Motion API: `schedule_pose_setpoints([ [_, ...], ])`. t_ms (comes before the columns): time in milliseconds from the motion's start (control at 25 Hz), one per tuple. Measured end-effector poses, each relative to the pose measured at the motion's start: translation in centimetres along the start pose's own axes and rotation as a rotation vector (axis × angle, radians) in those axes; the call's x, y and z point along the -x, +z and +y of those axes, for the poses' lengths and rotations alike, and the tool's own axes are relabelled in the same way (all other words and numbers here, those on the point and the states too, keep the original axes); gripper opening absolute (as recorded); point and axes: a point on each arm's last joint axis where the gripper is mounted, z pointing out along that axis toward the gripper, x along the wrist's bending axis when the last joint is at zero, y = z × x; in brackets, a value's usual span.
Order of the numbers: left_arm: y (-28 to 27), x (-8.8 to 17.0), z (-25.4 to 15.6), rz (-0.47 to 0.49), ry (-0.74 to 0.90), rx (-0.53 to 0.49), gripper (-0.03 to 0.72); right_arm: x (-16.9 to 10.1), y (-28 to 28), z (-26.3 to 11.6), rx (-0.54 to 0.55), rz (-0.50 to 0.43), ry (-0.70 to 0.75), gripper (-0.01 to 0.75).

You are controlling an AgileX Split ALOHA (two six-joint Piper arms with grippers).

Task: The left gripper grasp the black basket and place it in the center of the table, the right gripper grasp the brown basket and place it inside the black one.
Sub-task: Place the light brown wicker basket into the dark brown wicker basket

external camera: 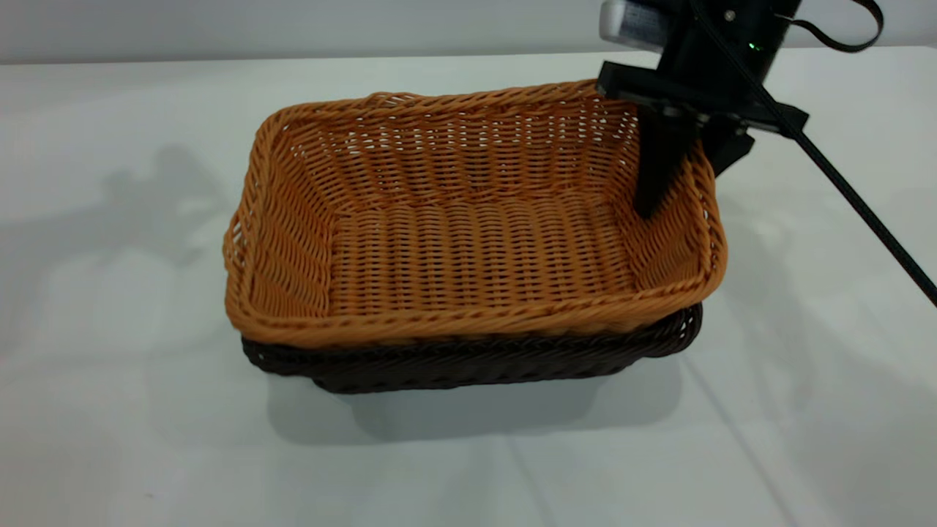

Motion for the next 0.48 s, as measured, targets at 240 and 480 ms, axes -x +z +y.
schedule_pose_setpoints([
  [240, 0.0, 0.1, -0.1, -0.015, -0.001, -0.007, 0.349, -0.9, -1.9, 0.9, 0.031, -0.002, -0.117, 0.460],
  [480, -0.5, 0.9, 0.1, -0.064, -0.007, 0.007, 0.349, -1.7, -4.1, 1.5, 0.095, -0.015, -0.124, 0.634],
])
